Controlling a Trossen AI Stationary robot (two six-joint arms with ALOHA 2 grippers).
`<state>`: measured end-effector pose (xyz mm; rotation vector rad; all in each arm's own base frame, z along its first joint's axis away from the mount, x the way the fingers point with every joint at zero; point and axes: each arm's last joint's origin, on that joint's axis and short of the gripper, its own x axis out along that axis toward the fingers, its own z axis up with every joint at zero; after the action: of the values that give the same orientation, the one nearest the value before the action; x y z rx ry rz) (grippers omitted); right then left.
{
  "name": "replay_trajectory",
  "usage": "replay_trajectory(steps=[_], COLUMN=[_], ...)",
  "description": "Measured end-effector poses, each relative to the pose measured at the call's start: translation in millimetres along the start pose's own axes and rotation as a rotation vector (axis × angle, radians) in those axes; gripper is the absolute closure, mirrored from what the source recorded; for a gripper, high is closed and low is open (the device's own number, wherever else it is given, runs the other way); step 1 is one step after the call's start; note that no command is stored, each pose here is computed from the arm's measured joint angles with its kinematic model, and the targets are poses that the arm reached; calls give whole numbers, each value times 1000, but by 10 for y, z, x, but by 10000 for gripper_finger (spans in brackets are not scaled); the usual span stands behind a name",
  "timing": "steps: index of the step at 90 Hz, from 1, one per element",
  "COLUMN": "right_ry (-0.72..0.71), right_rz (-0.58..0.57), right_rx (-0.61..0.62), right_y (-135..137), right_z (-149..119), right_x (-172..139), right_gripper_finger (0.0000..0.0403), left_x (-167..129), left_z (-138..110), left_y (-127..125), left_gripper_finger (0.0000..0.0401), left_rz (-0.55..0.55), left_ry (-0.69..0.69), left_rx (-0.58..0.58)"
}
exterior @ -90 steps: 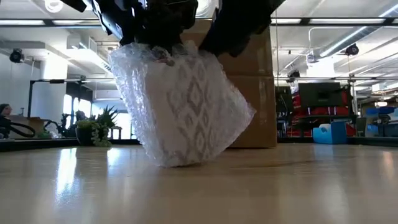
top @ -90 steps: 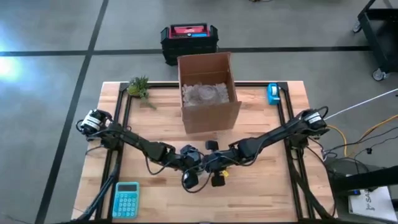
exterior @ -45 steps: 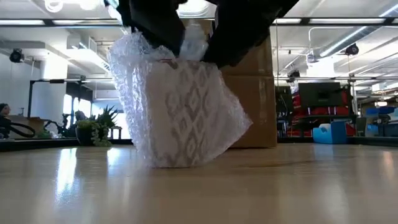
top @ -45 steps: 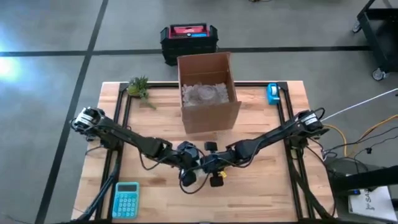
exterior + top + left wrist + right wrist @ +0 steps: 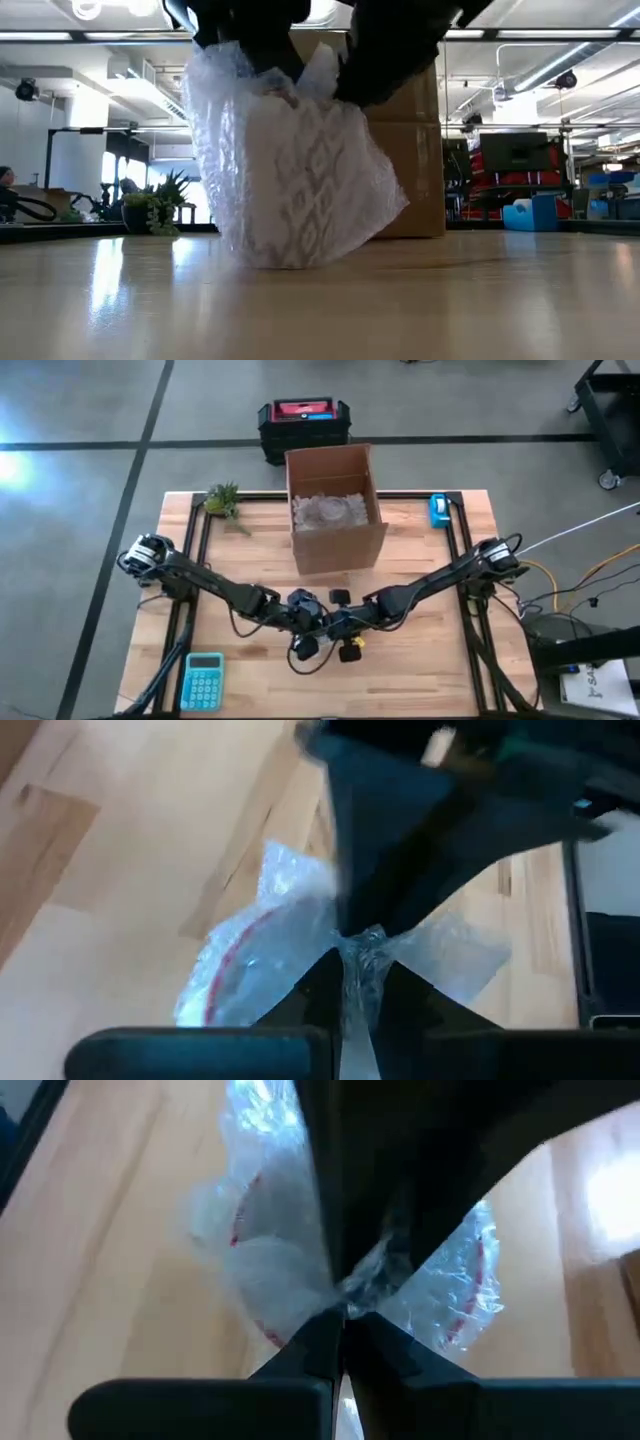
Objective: Wrap mug
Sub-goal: Wrap the gray mug with the bubble wrap
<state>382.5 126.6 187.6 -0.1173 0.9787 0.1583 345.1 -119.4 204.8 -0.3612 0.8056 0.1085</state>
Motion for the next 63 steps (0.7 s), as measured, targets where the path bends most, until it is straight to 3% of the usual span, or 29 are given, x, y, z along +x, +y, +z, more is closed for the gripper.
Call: replay_trajectory(steps=[11,27,63], right_ry=[35,-39,7], right_rz=[-4,0,-16], right_rx=[-2,2,-22], right_y=[-22,-24,-3], right_z=[74,238,153], right_x=[-131,-296,-13], right_gripper_finger=[401,401,401], left_x=[97,116,25], left_z=[-42,-40,-35], left_y=[28,31,44], left_gripper_finger=[380,380,380], left_rz=[31,21,24], left_ry=[19,20,27], left_rx=[13,16,6])
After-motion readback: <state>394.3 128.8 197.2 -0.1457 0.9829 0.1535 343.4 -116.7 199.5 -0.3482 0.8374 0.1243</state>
